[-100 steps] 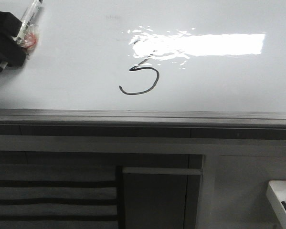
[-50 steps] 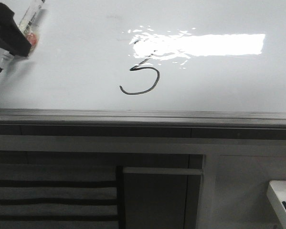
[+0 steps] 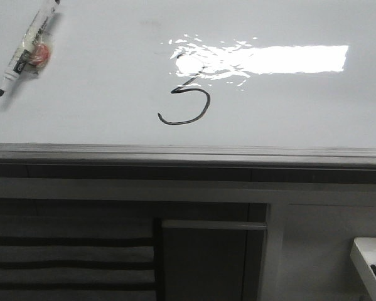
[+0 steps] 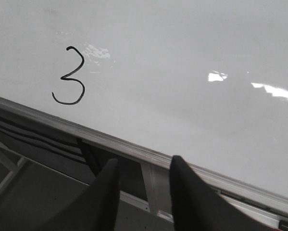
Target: Write number 3 on whiteboard
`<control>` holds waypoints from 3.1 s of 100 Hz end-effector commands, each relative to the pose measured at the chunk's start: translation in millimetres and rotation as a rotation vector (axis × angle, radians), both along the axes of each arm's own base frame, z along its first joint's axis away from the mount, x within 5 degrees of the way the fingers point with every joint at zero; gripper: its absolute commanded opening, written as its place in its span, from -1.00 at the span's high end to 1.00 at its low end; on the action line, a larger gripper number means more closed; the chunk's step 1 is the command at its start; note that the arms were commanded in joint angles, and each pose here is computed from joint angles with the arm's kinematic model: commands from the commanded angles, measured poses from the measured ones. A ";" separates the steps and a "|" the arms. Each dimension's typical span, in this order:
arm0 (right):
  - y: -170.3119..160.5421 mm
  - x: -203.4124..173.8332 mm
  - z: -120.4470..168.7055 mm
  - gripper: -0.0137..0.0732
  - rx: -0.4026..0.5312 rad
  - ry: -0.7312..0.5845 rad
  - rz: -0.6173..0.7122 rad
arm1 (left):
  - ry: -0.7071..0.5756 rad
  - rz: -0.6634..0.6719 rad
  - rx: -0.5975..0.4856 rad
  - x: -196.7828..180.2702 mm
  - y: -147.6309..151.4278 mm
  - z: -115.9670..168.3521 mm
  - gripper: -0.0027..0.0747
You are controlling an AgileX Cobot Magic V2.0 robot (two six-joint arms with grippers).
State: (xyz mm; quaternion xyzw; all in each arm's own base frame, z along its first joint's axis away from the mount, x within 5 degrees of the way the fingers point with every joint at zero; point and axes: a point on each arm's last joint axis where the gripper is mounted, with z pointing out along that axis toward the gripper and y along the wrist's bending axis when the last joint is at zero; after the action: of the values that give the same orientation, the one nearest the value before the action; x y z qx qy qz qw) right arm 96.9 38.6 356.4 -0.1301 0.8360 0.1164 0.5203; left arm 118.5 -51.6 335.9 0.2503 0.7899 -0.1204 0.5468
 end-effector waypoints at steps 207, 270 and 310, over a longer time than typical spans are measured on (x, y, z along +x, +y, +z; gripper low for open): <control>-11.4 -23.8 -28.0 0.87 0.041 -0.104 -0.016 | -0.451 0.464 -0.296 -65.5 48.0 -122.0 0.98; -31.9 -45.2 -75.8 0.87 0.114 -0.408 -0.233 | -0.451 0.464 -0.296 -65.5 48.0 -122.0 0.98; -35.2 -41.4 -154.4 0.87 0.161 -0.517 -0.315 | -0.451 0.464 -0.296 -65.5 48.0 -122.0 0.98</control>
State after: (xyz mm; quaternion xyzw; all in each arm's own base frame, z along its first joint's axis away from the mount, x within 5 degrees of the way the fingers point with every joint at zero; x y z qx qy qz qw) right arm 56.2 3.6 194.3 0.0176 0.7295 0.0612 0.6810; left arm 56.2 -3.4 205.2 0.0039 0.7008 -0.0410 0.7121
